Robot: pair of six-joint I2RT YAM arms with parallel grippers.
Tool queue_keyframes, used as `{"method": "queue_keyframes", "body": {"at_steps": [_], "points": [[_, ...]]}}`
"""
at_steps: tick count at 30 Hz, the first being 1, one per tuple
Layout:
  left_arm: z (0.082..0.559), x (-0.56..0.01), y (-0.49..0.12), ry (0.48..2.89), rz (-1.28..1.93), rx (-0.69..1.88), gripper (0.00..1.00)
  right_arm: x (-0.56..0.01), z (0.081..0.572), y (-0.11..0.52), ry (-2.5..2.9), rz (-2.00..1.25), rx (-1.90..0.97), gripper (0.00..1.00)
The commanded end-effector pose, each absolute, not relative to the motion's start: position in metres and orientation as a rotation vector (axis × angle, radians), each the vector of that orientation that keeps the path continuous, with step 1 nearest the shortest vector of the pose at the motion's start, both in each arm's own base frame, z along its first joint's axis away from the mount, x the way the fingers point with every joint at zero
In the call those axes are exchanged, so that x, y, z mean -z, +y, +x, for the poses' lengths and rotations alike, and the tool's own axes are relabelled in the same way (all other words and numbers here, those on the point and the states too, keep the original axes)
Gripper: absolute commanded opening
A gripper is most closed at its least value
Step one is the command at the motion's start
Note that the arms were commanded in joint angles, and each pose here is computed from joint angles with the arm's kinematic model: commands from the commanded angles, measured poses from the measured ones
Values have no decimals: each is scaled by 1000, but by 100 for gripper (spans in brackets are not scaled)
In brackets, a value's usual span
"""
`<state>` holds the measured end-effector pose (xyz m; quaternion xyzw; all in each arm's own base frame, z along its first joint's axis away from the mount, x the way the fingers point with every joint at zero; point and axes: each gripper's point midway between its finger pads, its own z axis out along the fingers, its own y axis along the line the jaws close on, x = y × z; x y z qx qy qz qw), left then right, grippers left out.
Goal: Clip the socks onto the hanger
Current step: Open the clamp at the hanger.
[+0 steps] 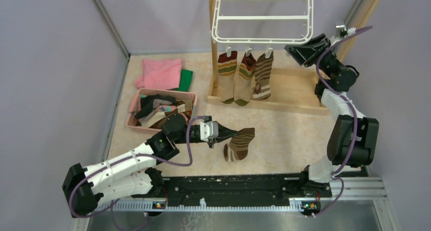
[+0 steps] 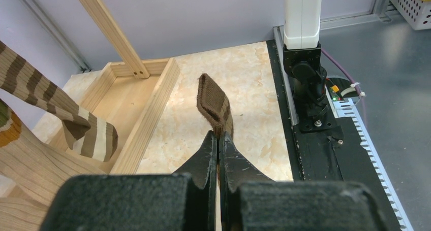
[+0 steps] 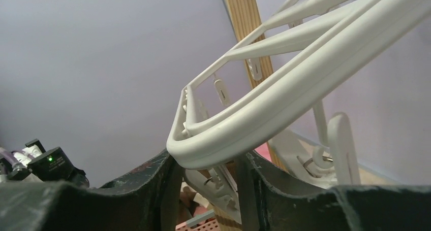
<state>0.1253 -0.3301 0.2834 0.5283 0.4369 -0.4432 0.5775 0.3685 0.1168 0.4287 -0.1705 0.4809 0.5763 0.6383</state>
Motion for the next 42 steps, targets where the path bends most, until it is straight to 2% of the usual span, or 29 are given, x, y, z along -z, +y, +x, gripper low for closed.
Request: {"method": "queue_keyframes", "body": {"at_steps": [1,8,12,16,20,22,36,42], "points": [[123,-315,-331,925,1212,1043,0,-451,337,116,918,-551,-1197,42],[122,-315,-331,923,1213,1048,0,-448,337,114,934,-544,-1184,46],[121,-316,-331,919,1214,1049,0,-449,336,114,935,-547,-1181,44],[121,-316,-331,918,1214,1049,0,-450,335,114,931,-556,-1185,23],[121,-316,-331,917,1215,1052,0,-452,333,115,928,-564,-1199,6],[121,-316,-331,917,1214,1051,0,-453,333,115,926,-565,-1199,1],[134,-326,-333,918,1178,1036,0,-448,335,119,966,-664,-1176,0],[138,-322,-331,919,1175,1023,0,-435,338,138,1055,-876,-1181,6]]}}
